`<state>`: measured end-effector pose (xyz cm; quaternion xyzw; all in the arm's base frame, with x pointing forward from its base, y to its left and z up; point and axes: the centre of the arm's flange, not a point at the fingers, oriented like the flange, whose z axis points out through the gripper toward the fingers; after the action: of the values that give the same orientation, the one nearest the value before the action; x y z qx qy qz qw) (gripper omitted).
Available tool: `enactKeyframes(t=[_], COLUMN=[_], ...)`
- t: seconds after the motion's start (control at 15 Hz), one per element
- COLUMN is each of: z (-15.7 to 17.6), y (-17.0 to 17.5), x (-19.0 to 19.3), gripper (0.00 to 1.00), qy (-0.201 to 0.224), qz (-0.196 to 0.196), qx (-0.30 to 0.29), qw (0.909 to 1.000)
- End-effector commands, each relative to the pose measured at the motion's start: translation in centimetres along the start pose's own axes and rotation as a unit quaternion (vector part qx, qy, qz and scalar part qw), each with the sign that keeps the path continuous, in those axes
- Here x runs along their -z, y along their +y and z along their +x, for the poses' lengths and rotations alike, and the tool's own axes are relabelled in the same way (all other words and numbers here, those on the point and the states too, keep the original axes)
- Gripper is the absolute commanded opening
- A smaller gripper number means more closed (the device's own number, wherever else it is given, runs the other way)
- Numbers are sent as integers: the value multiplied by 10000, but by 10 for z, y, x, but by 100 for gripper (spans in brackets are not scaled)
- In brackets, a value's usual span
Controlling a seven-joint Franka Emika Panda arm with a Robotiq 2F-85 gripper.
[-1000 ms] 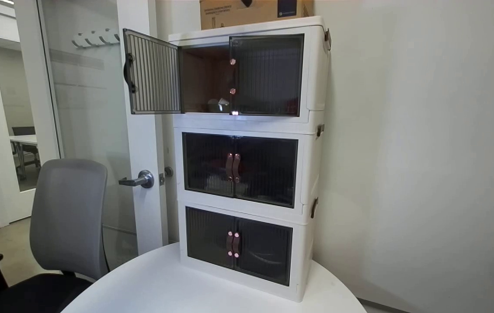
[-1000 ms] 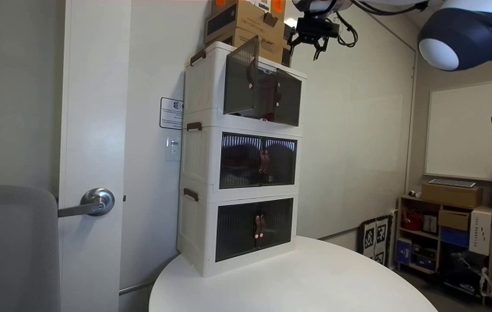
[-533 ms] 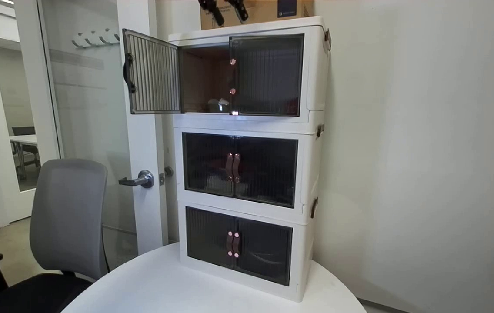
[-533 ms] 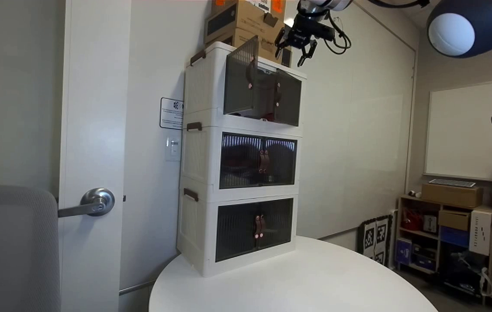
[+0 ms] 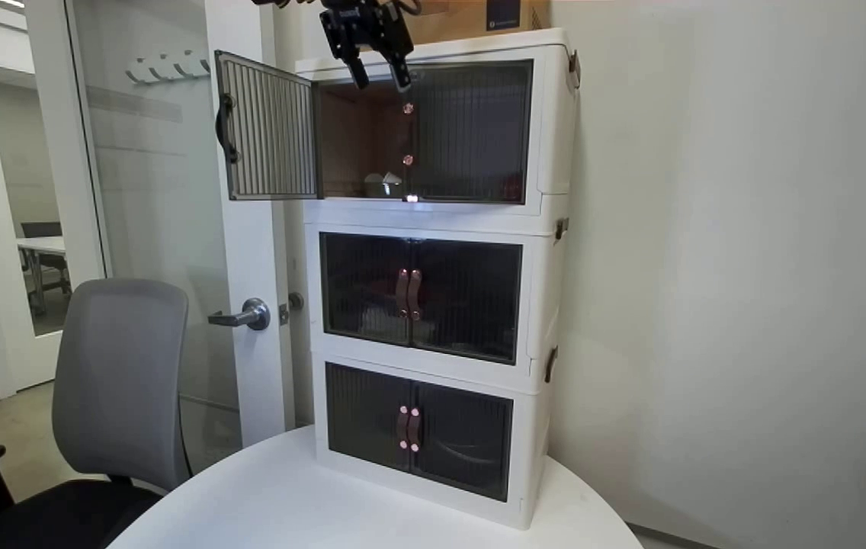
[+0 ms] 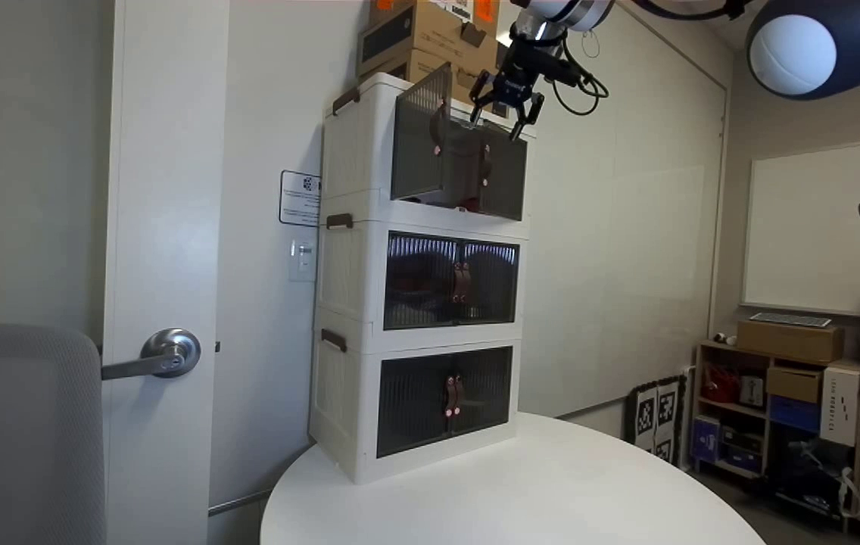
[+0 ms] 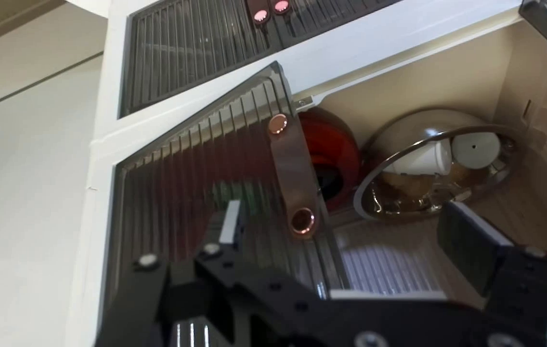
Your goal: Open the doors of the top compartment of the cabinet.
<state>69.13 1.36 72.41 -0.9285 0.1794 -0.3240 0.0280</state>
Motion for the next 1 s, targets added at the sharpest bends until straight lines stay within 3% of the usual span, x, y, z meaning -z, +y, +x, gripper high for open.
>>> enactKeyframes(t=[0.0, 0.93], z=[73, 78], y=[-13, -26], x=[-12, -28], gripper=[100, 100], qy=[38, 956], qz=[-168, -838], qx=[-256, -673], qw=[9995, 9896])
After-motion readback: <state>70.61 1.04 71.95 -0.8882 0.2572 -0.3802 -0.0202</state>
